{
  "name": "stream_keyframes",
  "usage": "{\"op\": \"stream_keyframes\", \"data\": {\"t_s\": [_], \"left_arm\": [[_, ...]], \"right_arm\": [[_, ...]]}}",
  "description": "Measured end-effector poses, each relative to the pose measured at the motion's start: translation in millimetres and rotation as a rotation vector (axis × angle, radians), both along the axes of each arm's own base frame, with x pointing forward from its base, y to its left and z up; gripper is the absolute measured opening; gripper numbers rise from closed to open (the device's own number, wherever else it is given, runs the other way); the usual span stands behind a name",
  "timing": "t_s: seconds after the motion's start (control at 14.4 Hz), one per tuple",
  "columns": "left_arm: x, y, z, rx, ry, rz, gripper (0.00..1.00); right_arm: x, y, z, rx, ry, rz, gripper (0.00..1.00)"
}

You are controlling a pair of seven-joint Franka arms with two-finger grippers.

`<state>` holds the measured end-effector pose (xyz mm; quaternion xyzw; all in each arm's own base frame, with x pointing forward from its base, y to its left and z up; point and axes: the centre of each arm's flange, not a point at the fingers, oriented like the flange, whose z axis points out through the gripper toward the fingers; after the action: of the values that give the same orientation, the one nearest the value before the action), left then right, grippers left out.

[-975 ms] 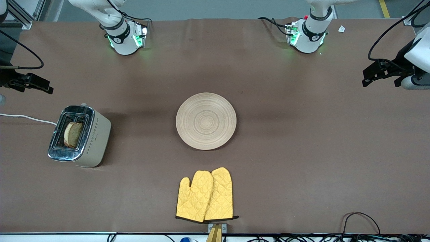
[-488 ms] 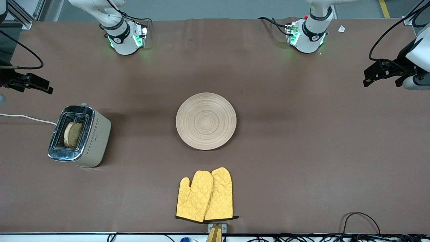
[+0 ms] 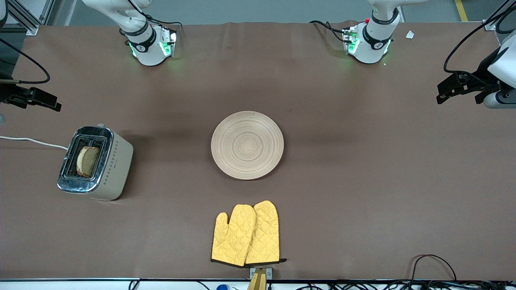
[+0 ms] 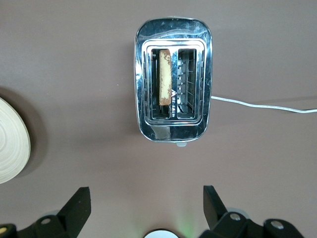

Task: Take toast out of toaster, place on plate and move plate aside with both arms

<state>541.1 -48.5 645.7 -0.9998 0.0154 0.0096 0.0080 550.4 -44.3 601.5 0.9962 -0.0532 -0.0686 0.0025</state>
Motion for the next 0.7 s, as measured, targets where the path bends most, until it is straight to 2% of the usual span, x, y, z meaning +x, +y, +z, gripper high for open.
{"op": "stream_keyframes", "data": {"t_s": [0.21, 0.35, 0.49, 0.7], "left_arm": [[-0.8, 0.0, 0.1, 0.001, 0.006, 0.000, 1.00], [-0.8, 0.0, -0.3, 0.001, 0.008, 0.000, 1.00], [-0.4, 0.1, -1.2, 0.001, 0.010, 0.000, 1.00], [0.4, 0.1, -2.6, 0.001, 0.013, 0.000, 1.00]], "right_arm": [[7.2, 1.7, -12.3, 0.000, 0.005, 0.004, 1.00], [19.1, 3.9, -24.3, -0.003, -0.037, 0.010, 1.00], [32.6, 6.1, -54.5, 0.002, -0.058, 0.014, 1.00], [45.8, 7.1, -107.9, 0.005, -0.053, 0.017, 1.00]]}}
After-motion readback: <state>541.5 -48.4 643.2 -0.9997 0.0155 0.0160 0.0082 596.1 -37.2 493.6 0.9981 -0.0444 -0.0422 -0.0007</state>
